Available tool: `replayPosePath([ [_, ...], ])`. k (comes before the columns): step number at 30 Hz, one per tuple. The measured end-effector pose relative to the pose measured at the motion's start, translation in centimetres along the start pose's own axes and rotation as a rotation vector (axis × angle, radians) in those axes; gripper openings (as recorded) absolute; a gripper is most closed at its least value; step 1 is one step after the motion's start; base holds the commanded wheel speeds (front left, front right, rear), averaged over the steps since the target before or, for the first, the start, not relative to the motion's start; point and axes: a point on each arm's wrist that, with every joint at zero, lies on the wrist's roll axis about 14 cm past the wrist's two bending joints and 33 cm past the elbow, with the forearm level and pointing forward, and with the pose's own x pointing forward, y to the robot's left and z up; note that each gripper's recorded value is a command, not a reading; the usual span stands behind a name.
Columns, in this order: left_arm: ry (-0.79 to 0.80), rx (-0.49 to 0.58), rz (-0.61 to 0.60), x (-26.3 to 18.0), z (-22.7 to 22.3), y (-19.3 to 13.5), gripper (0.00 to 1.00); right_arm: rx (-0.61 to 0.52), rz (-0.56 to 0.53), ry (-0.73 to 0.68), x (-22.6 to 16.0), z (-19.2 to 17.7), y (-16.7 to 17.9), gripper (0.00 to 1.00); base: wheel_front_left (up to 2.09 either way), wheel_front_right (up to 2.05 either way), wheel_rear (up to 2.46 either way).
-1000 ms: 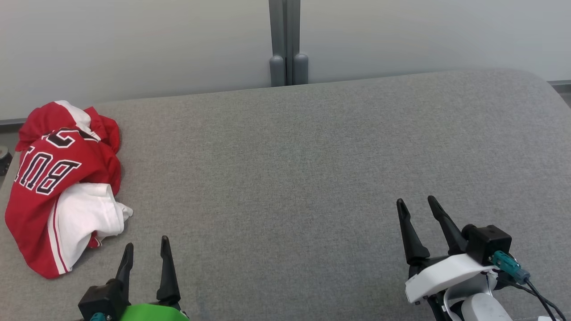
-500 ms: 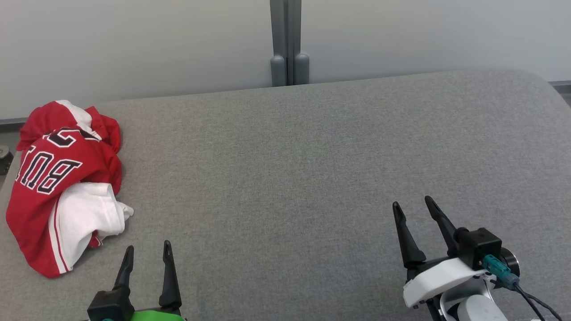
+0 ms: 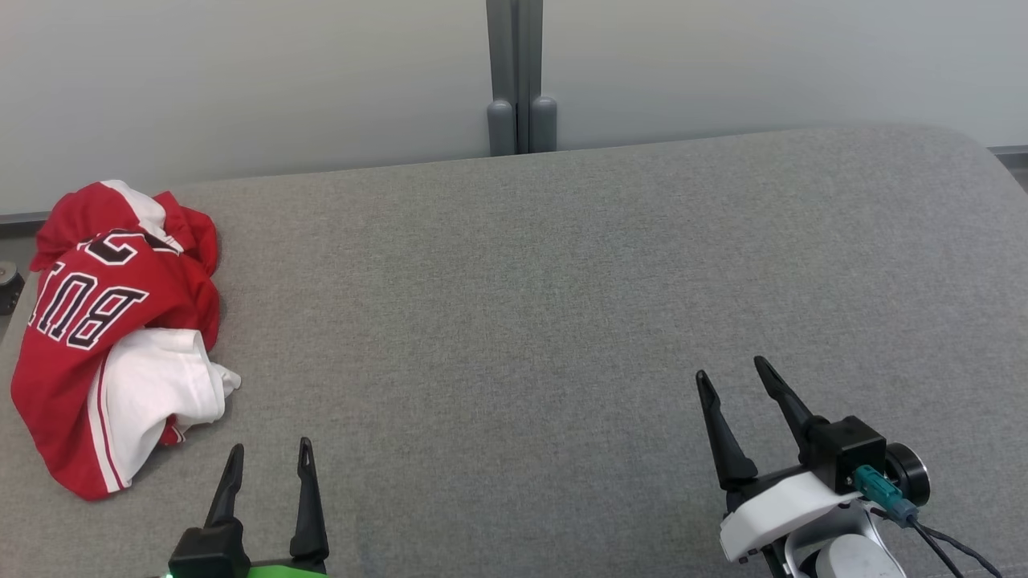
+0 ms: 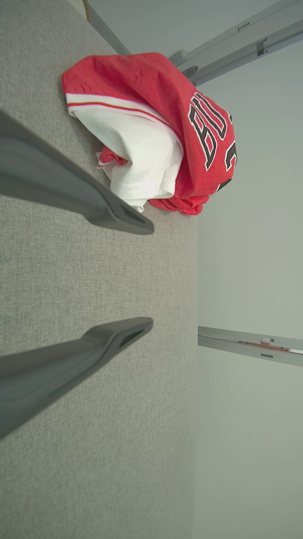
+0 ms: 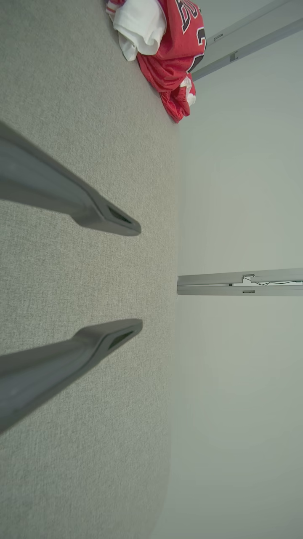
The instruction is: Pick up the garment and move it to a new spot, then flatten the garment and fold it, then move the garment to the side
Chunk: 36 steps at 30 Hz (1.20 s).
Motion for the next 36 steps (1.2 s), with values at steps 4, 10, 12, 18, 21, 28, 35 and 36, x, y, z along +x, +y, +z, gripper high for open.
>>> replayPosePath([
  [4,0.003,0.000,0.001,0.0,-0.1,0.1,1.00,0.001,0.000,0.003,0.0,-0.1,0.0,1.00,0.00,0.00,0.00],
  [10,0.005,0.000,0.003,0.0,-0.1,0.1,1.00,0.004,-0.002,0.006,0.0,-0.2,0.0,1.00,0.00,0.00,0.00],
  [12,0.005,0.000,0.003,0.0,-0.1,0.1,1.00,0.005,-0.002,0.006,0.0,-0.2,-0.1,1.00,0.00,0.00,0.00],
  [18,0.005,-0.001,0.006,-0.2,-0.2,0.2,1.00,0.010,-0.002,0.002,0.2,-0.1,-0.1,1.00,0.00,0.00,0.00],
  [21,0.004,-0.002,0.018,-0.4,-0.1,0.6,1.00,0.012,0.010,0.002,0.5,-0.1,0.3,1.00,0.00,0.00,0.00],
  [28,-0.006,-0.001,0.092,-1.8,0.2,2.7,1.00,0.023,0.082,0.008,1.6,-0.4,2.5,1.00,0.00,0.00,0.00],
  [35,-0.020,0.003,0.214,-4.3,0.6,6.2,1.00,0.035,0.199,0.019,2.9,-0.8,6.3,1.00,0.00,0.00,0.00],
  [36,-0.020,0.003,0.233,-4.7,0.5,6.7,1.00,0.037,0.217,0.019,3.1,-0.8,6.9,1.00,0.00,0.00,0.00],
])
